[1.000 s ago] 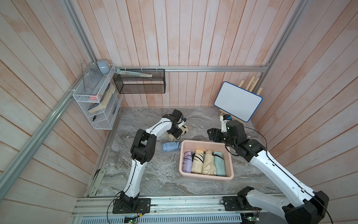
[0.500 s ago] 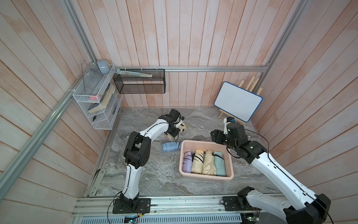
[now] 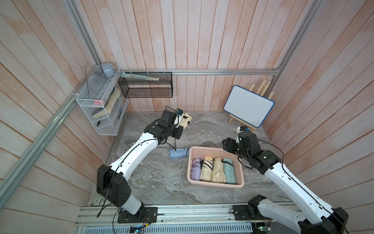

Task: Put the umbrella into the storage box
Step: Pick up the umbrella from the center of the board.

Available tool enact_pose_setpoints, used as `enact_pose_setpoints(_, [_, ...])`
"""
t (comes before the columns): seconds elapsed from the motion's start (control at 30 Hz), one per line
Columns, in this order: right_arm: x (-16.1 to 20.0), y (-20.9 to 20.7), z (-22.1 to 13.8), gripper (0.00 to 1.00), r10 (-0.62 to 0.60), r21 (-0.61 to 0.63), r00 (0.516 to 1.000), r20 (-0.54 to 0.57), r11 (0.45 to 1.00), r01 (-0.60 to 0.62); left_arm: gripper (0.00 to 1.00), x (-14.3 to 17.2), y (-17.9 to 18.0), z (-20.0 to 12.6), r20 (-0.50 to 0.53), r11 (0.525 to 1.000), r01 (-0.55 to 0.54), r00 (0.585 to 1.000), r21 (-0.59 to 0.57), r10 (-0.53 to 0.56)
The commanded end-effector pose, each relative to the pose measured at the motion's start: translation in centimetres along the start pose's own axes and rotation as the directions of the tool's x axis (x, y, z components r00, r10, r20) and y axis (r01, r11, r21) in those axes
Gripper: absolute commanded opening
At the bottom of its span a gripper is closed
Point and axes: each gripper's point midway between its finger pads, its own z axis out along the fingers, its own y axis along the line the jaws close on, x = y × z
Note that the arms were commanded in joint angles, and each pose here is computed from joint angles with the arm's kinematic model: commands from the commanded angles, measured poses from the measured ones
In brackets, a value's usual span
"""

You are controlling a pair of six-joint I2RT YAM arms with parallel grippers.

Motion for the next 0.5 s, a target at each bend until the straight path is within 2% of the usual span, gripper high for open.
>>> enact_pose_setpoints(0.0, [0.4,-1.3,-0.6,0.64,0.027,0.037,1.0,0.005,0.999,-0.027,0.32,-1.3,-3.9,-2.3,0.073,0.989,0.107,0.991,0.106,-0.115])
enact_pose_setpoints(0.2, [0.6,-1.7,-1.4,0.63,0.042,0.037,0.999,0.016,0.998,-0.043,0.32,0.0,-9.7,-4.6,0.056,0.954,0.211,0.972,0.214,-0.227])
enact_pose_setpoints(0.27, [0.7,-1.9,-1.6,0.63,0.046,0.039,0.999,0.019,0.998,-0.047,0.32,0.8,-11.2,-4.9,0.029,0.937,0.26,0.961,0.236,-0.274])
enact_pose_setpoints(0.47, [0.7,-2.3,-2.7,0.62,0.067,0.03,0.997,0.04,0.997,-0.069,0.27,3.6,-14.9,-4.5,-0.074,0.908,0.323,0.946,0.267,-0.315])
